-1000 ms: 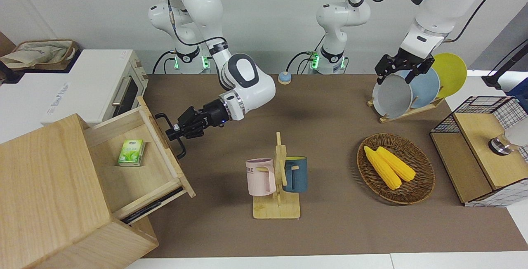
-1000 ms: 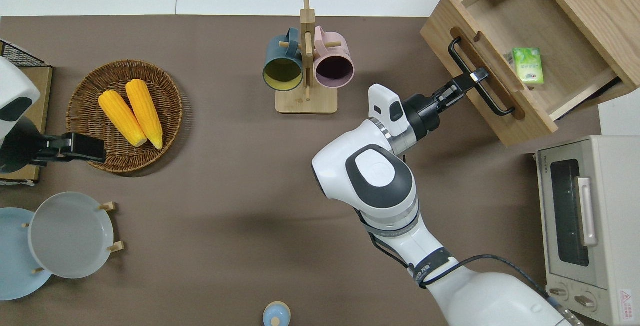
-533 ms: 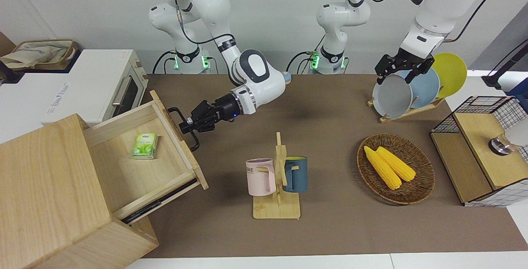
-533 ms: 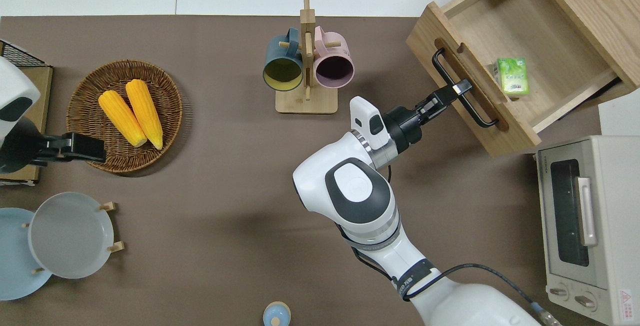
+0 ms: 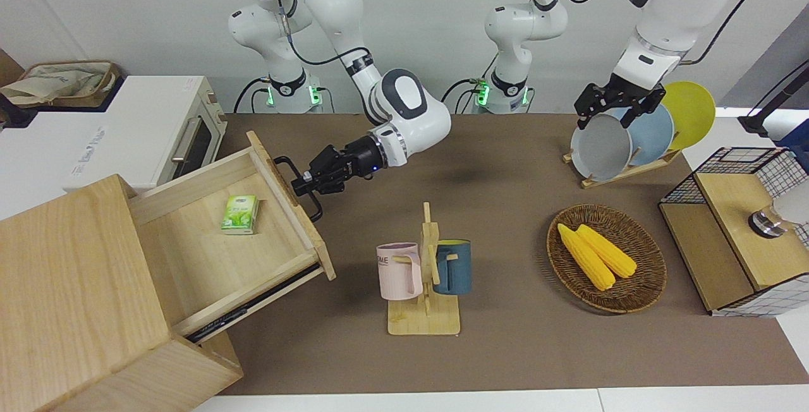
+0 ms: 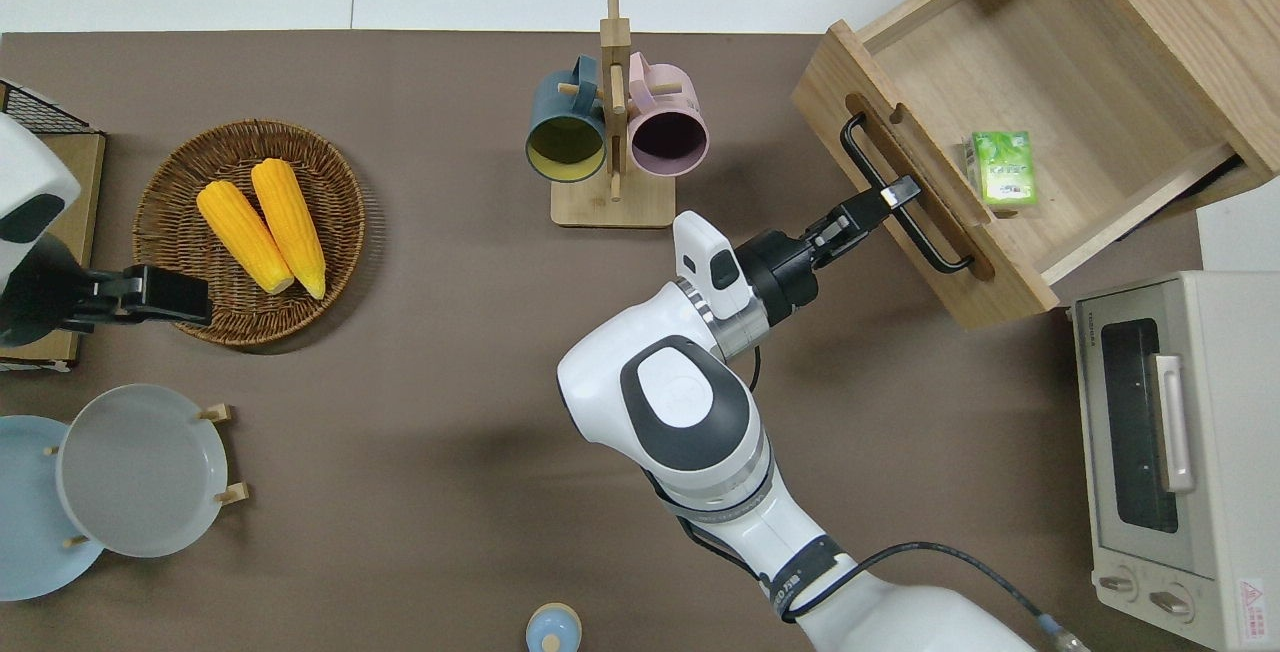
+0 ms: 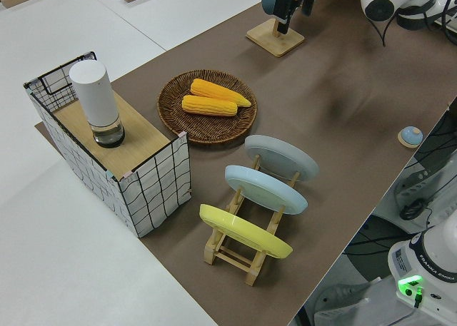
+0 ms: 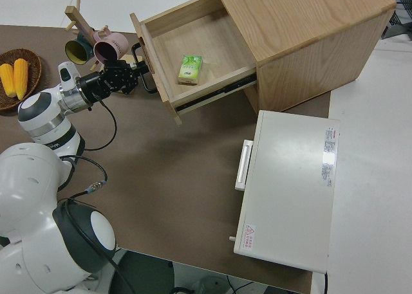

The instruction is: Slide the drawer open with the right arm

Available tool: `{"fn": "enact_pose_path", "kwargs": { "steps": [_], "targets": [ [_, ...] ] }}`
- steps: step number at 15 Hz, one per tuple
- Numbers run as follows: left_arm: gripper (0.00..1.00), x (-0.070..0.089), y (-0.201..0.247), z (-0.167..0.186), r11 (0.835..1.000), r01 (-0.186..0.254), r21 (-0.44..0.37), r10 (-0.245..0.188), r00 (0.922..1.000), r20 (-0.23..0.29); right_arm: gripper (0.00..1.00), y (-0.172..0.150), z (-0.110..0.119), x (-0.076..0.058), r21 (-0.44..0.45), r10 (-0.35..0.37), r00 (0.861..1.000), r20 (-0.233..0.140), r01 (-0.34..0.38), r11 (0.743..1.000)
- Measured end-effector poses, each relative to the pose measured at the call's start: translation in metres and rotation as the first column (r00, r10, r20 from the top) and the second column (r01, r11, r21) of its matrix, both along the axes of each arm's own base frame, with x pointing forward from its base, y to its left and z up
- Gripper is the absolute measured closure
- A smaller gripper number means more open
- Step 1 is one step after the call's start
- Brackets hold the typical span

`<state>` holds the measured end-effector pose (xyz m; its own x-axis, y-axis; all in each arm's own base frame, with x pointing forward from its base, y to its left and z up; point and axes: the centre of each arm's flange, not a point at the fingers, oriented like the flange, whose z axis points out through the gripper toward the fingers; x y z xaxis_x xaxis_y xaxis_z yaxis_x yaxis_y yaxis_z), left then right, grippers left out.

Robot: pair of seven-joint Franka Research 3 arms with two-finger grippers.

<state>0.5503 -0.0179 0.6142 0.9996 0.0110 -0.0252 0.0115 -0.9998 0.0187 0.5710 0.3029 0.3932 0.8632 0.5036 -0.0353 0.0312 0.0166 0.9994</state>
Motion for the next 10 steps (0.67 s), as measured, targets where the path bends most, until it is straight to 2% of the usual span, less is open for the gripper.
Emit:
{"fn": "enact_pose_path", "kwargs": {
  "steps": [10],
  "targets": [
    [0.0,0.0,0.0,0.0,1.0,0.0,0.0,0.0,1.0,0.0,0.82,0.014,-0.002,-0.007,-0.009,-0.008,1.0,0.005,0.008,1.0]
  ]
}}
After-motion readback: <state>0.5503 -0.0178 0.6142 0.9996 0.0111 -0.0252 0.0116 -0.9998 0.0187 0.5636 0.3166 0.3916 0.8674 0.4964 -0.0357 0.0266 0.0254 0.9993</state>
